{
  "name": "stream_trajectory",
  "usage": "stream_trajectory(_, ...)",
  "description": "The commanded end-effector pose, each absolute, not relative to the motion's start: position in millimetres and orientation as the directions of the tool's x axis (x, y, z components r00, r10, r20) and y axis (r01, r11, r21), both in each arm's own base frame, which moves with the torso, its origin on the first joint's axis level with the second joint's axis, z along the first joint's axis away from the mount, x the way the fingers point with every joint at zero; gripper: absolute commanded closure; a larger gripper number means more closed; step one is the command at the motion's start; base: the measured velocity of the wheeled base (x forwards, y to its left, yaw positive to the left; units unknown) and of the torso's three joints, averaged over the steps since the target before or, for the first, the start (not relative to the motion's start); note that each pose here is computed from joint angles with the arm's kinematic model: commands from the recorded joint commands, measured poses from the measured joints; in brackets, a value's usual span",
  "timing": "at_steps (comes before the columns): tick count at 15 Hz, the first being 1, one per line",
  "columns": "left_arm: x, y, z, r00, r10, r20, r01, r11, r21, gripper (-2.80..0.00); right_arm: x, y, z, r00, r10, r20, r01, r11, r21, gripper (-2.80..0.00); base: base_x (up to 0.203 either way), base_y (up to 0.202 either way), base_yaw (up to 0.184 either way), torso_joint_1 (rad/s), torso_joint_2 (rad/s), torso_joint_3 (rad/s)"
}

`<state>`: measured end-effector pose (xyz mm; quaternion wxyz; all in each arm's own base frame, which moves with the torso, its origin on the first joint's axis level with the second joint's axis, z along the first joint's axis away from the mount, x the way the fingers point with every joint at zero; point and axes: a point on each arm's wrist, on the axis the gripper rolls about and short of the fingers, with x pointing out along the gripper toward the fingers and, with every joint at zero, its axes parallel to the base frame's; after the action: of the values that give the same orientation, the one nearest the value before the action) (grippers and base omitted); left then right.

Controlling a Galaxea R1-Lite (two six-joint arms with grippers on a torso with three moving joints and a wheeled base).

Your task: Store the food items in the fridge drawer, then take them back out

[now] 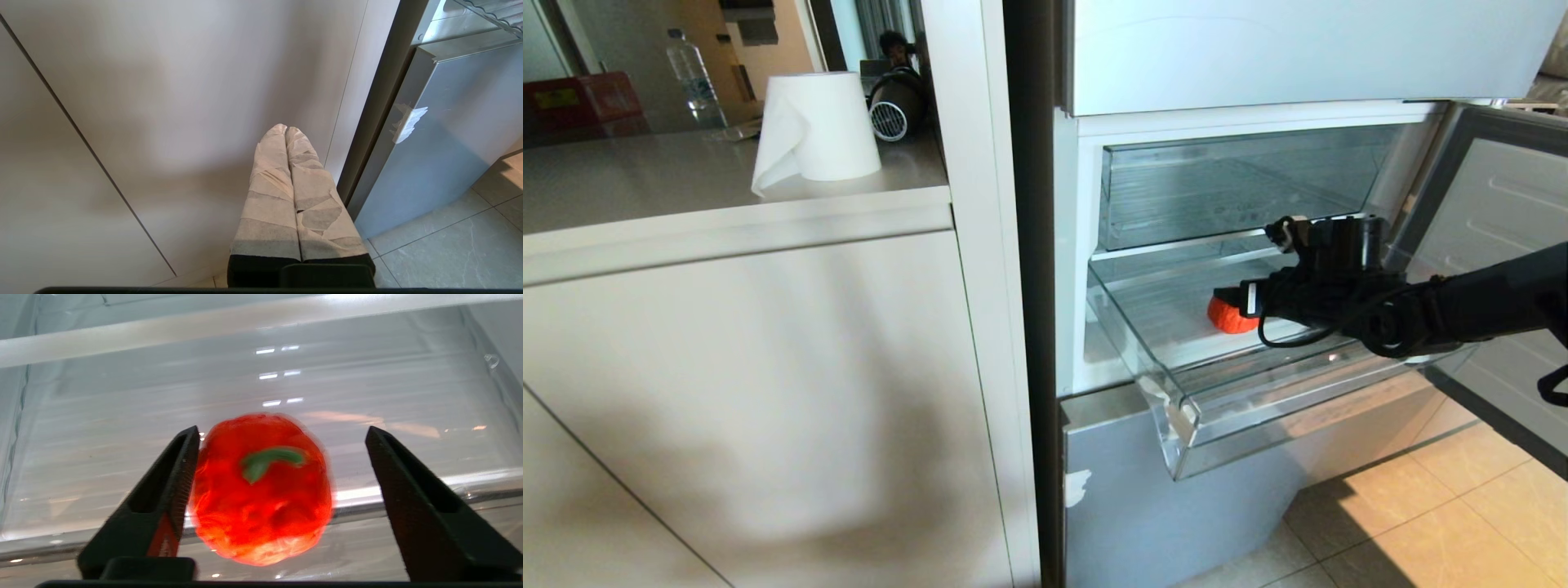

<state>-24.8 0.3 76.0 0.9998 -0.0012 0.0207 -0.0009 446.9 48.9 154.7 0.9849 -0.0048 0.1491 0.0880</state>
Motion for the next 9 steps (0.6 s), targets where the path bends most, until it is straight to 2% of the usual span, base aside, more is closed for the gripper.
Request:
stream_trajectory(1, -25, 0, 76, 0.999, -0.002, -0.041, 0.001, 1.0, -0.003, 0.0, 447, 49, 165, 0.947, 0.173, -0.27, -0.175, 0.984, 0.015, -2.8, 0.0, 0.0, 0.0, 0.0, 0.0, 0.0)
stream_trajectory(5, -25, 0, 76, 0.999, 0.0, -0.041, 0.0, 1.0, -0.003, 0.0, 434, 44, 201, 0.964, 0.166, -0.207, -0.165, 0.986, 0.019, -2.8, 0.0, 0.0, 0.0, 0.0, 0.0, 0.0)
stream_trajectory(9, -25, 0, 76, 0.999, -0.002, -0.041, 0.001, 1.0, -0.003, 0.0, 389, 36, 253, 0.979, 0.155, -0.132, -0.153, 0.988, 0.026, -2.8, 0.0, 0.0, 0.0, 0.0, 0.0, 0.0)
